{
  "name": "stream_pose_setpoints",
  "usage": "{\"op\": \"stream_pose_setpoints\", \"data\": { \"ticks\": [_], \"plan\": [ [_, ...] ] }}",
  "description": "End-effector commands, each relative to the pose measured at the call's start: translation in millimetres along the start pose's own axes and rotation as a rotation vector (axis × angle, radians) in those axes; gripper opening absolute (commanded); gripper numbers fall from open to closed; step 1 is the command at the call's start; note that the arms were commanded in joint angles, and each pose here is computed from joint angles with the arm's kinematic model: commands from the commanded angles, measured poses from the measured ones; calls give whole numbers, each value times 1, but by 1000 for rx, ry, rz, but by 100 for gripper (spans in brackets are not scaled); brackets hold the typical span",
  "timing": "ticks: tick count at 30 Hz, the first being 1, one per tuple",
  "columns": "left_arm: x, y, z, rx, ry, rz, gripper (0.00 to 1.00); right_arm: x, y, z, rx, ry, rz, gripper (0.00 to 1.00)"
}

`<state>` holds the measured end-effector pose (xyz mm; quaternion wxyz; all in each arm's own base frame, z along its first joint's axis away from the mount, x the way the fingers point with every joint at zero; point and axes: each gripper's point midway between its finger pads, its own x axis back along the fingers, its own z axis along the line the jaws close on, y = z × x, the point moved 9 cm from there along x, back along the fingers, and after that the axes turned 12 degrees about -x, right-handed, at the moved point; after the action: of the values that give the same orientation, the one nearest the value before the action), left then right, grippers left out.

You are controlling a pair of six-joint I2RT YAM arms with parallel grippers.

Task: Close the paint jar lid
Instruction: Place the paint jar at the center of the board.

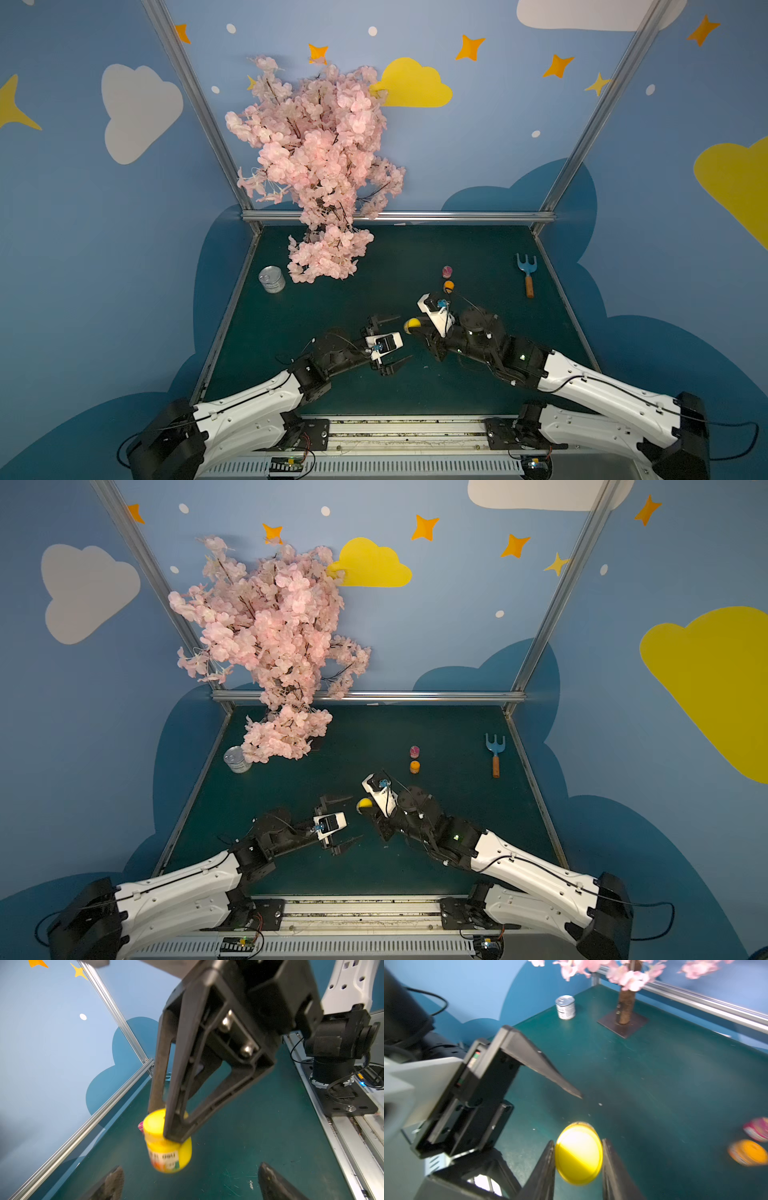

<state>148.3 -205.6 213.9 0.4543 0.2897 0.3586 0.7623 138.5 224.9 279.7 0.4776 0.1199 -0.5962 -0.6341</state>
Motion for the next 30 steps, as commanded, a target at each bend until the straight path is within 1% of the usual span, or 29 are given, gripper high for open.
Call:
{"op": "stream_pose_setpoints", "data": {
  "ticks": [1,3,5,6,7,9,10,11,13,14,15,19,20,22,24,27,30],
  "plan": [
    [0,-5,1,18,55,6,100,19,14,-17,-39,-186,-17,0],
    [-3,-9,3,62,77,21,100,26,13,-30,-70,-294,0,0],
    [-10,-12,5,125,75,61,100,32,10,-44,-100,-389,11,0],
    [-15,-14,6,163,46,95,100,35,7,-52,-123,-431,19,0],
    [-21,-12,6,179,-11,120,100,38,6,-59,-146,-455,20,0],
    [-30,-11,3,190,-112,152,100,44,4,-71,-179,-503,25,0],
    [-35,-10,5,198,-111,153,100,47,3,-79,-191,-538,27,0],
    [-39,-14,7,212,-82,161,100,49,3,-86,-201,-565,31,0],
    [-48,-25,14,260,45,193,100,50,1,-103,-236,-612,51,0],
    [-53,-31,17,292,106,217,100,49,1,-111,-265,-618,60,0],
    [-58,-36,19,314,127,238,100,47,0,-120,-289,-624,60,0],
    [-78,-45,20,406,127,302,100,32,-5,-152,-338,-641,81,0],
    [-81,-46,19,411,99,317,100,28,-7,-159,-347,-653,93,0],
    [-87,-48,9,369,-11,321,100,18,-11,-173,-368,-655,125,0],
    [-87,-49,1,327,-75,313,100,10,-12,-184,-375,-653,124,0],
    [-88,-50,0,316,-76,321,100,-1,-8,-199,-386,-629,118,0],
    [-94,-55,1,322,-63,355,100,-15,-3,-211,-376,-618,157,0]
  ]
}}
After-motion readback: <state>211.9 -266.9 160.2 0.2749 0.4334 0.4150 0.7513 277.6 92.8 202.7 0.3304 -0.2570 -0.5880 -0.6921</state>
